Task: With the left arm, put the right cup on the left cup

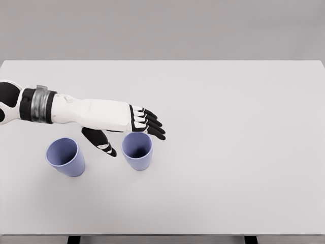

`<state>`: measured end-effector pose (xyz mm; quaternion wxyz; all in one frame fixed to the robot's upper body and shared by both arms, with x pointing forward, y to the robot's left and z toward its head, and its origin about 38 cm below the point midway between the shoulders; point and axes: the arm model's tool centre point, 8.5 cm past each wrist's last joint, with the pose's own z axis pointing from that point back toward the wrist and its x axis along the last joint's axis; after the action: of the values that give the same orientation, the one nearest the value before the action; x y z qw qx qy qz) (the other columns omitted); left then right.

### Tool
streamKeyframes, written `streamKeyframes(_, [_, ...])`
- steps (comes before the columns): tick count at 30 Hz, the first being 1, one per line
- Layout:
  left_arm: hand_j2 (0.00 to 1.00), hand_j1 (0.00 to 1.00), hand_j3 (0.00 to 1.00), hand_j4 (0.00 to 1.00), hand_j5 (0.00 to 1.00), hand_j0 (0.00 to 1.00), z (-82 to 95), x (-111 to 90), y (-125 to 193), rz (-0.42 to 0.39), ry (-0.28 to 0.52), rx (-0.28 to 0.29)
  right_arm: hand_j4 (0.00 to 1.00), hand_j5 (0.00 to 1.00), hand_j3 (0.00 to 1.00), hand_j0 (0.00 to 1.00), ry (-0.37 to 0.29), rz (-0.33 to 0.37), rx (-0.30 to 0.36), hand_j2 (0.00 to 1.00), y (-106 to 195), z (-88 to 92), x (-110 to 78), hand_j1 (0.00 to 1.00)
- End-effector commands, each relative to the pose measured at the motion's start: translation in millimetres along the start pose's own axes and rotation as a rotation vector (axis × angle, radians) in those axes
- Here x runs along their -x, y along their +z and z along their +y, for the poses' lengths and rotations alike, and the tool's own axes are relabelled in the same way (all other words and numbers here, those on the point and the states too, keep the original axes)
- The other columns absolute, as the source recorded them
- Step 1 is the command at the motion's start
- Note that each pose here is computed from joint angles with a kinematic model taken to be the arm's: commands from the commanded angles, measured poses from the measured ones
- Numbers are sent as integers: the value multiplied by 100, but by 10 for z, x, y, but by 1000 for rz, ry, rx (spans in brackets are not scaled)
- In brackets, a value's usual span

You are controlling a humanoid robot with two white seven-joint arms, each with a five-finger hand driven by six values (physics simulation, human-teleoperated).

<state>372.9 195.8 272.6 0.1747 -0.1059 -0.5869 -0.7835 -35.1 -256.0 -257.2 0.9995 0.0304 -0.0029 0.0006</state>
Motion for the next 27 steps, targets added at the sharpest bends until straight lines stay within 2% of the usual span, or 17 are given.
streamKeyframes(1, [100,100,100,100,100,100,-1,9,3,4,2,-1,100,100,100,100,0,1,0,100,1,0,3,100])
streamKeyframes(4, [100,100,100,100,100,100,-13,36,13,19,-5,8,100,100,100,100,0,-1,0,100,0,0,-2,100])
streamKeyframes(6, [100,100,100,100,100,100,-43,148,57,77,-40,41,100,100,100,100,0,-1,0,100,0,0,-2,100])
streamKeyframes(11, [100,100,100,100,100,100,-68,253,100,144,-100,88,100,100,100,100,0,1,0,100,1,0,3,100])
streamKeyframes(22, [100,100,100,100,100,100,-120,273,-29,119,-84,85,100,100,100,100,0,-1,0,100,0,0,-2,100])
streamKeyframes(27, [100,100,100,100,100,100,-229,297,-158,94,-54,82,100,100,100,100,0,1,0,100,1,0,3,100])
